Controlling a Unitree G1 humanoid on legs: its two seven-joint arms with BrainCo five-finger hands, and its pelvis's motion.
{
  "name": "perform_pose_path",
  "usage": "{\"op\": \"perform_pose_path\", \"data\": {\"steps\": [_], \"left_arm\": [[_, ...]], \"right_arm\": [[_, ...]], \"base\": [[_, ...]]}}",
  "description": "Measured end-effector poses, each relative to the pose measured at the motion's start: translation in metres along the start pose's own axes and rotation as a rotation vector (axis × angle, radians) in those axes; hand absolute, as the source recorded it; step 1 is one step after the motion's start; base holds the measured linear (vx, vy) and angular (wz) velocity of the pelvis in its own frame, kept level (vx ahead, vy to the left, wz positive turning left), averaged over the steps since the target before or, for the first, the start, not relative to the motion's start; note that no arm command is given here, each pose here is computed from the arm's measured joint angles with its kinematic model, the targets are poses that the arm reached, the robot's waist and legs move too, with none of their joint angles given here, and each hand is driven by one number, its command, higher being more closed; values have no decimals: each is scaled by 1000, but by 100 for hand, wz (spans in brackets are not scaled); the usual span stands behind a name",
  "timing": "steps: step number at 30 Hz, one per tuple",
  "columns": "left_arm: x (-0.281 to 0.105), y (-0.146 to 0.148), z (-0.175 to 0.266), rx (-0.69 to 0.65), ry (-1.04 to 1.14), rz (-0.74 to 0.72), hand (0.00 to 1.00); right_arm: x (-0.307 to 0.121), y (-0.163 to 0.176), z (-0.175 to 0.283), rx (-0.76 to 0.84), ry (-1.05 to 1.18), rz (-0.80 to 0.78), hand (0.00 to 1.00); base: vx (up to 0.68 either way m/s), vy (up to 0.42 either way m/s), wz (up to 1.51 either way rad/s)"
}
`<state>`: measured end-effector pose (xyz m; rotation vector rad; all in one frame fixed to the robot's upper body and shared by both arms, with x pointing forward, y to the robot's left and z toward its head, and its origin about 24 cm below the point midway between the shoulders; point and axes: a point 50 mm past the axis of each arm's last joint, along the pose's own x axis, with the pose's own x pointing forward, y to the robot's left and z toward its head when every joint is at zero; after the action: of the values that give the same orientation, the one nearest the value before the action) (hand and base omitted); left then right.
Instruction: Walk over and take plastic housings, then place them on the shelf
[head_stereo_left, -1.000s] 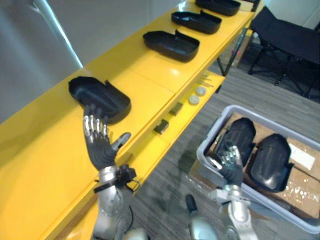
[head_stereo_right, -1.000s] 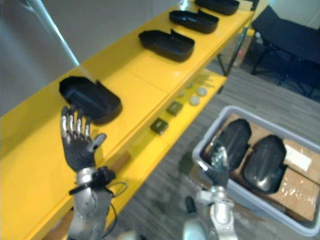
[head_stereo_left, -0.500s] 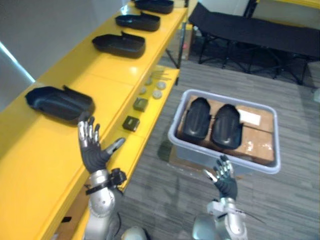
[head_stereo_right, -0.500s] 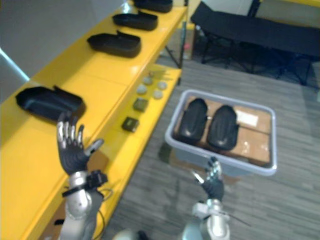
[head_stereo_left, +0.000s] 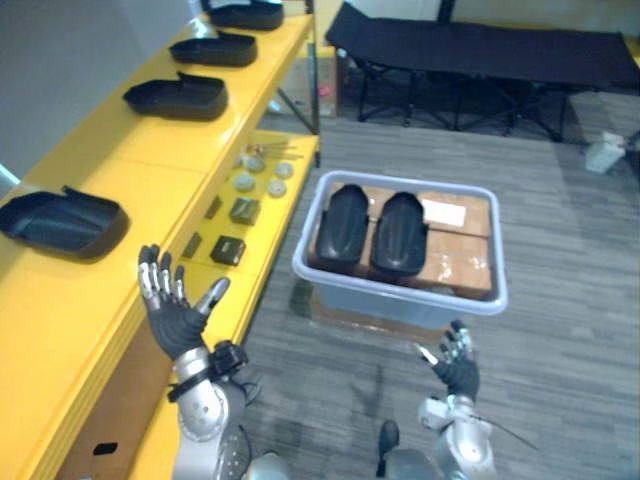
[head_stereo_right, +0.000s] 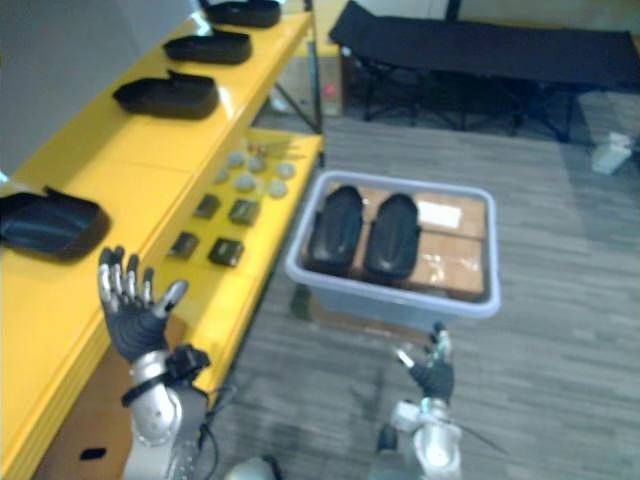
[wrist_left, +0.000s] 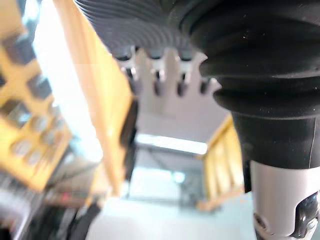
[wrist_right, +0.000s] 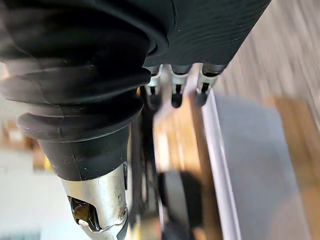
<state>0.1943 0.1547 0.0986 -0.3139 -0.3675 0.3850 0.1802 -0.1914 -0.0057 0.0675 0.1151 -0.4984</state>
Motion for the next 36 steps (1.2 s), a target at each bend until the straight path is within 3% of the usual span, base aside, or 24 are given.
{"op": "perform_pose_path", "data": {"steps": [5,9,13,18,26,36], "left_arm": [[-16,-21,-30,45,182,-282,0],[-40,-23,-90,209,495,-472,0],[-75,4,-136,425,760,-560,0],[-99,45,-164,567,958,-472,0],[-84,81,-165,603,881,-210,0],[-79,71,-166,433,840,-123,0]], "right_arm": [[21,-11,4,-5,-2,-82,0],[59,-10,17,-6,-32,-110,0],[108,-16,44,71,-59,-191,0],[157,-25,100,82,-161,-227,0],[198,-37,197,159,-300,-195,0],[209,-62,259,20,-260,-245,0]], "base": [[-28,21,-25],[-28,39,-2],[-79,49,12],[-81,40,25],[-93,38,21],[-58,62,12]]}}
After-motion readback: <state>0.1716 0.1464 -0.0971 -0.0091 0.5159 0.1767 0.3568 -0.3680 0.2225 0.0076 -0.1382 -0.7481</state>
